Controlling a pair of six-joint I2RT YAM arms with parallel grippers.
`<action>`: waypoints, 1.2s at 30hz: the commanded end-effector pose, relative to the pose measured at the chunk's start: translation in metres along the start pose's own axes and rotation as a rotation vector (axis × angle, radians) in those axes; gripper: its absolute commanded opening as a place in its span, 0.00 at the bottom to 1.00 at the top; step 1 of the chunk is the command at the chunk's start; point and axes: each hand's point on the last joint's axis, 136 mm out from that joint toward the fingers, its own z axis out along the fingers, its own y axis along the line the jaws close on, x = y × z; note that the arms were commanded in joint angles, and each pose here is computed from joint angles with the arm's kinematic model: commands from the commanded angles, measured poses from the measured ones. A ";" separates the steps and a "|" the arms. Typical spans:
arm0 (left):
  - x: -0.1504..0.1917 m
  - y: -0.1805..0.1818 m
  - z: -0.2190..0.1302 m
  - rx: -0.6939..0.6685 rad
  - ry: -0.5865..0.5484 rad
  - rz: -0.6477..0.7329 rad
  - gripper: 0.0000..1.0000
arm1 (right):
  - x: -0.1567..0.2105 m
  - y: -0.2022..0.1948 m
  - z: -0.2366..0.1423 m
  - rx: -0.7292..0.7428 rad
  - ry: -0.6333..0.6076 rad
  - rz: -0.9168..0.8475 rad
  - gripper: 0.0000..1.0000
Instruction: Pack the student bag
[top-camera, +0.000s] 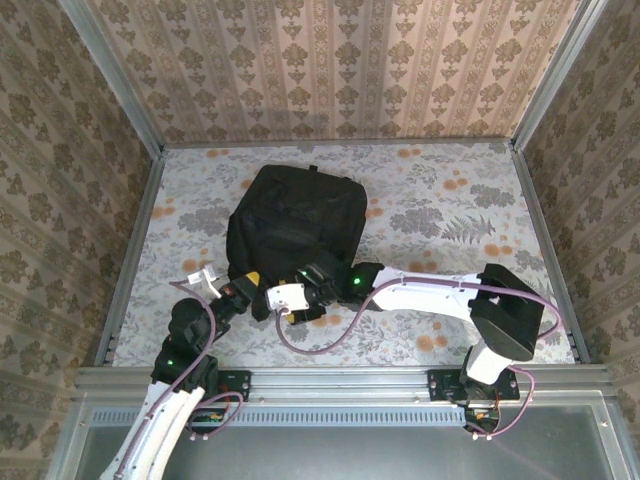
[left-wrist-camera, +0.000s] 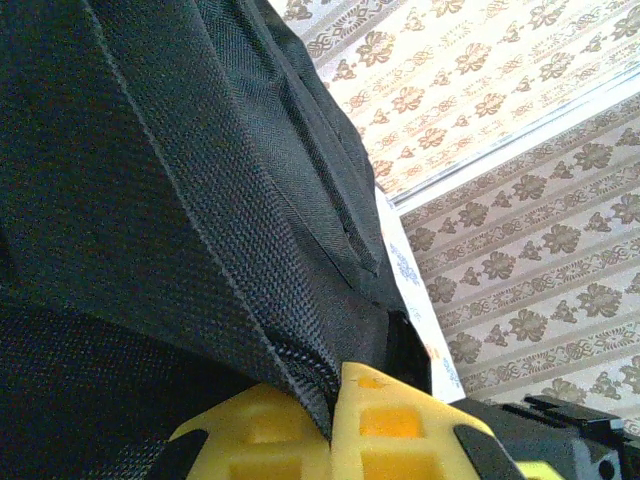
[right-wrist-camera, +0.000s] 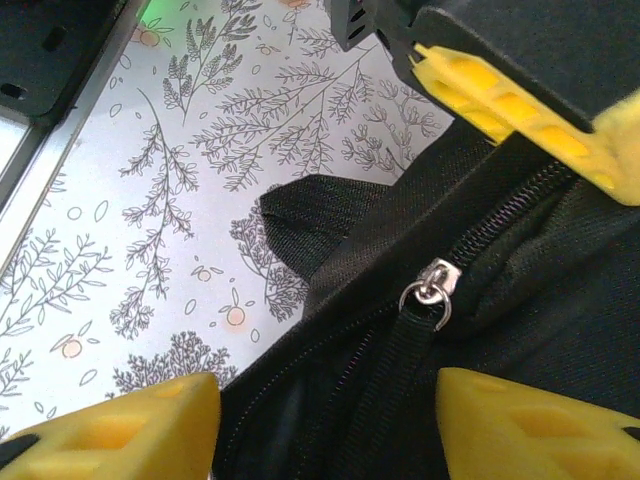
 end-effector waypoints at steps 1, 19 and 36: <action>-0.014 -0.032 -0.006 0.108 -0.040 0.047 0.00 | -0.010 -0.016 0.005 0.058 0.010 0.008 0.51; -0.016 -0.027 -0.009 0.053 -0.039 0.052 0.00 | 0.017 -0.020 0.013 0.062 0.195 0.050 0.14; -0.015 -0.001 -0.015 -0.115 -0.026 0.089 0.00 | 0.039 0.017 -0.017 0.001 0.344 0.054 0.02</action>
